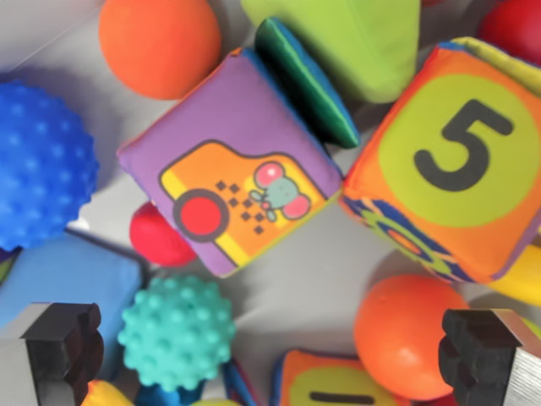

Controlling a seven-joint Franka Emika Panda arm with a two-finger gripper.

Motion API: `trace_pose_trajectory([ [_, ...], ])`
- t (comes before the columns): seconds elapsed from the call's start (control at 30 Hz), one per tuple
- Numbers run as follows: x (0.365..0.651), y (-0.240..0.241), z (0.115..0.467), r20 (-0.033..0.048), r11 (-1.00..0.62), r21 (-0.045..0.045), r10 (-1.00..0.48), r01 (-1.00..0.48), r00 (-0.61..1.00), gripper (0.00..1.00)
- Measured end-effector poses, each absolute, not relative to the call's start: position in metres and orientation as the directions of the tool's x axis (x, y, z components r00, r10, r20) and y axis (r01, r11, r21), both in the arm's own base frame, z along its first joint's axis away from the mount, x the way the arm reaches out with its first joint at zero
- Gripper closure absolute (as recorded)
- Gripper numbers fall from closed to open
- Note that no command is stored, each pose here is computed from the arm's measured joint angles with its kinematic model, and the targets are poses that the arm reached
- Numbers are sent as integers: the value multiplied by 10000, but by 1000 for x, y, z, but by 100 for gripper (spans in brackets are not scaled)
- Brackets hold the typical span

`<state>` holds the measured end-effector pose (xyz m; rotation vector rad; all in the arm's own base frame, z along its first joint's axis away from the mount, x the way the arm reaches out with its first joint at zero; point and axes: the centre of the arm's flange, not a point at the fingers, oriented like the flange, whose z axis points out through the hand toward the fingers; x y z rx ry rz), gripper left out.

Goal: Pick an object from the bin

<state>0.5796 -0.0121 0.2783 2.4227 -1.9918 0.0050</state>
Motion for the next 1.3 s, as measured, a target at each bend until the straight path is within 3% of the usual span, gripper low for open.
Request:
trace_pose_trajectory([
  [1.23, 565, 57, 139, 23, 2553, 67, -9669, -9668, -2553, 0],
  [1.3, 566, 59, 136, 4, 2604, 6, -9655, -9655, -2604, 0],
])
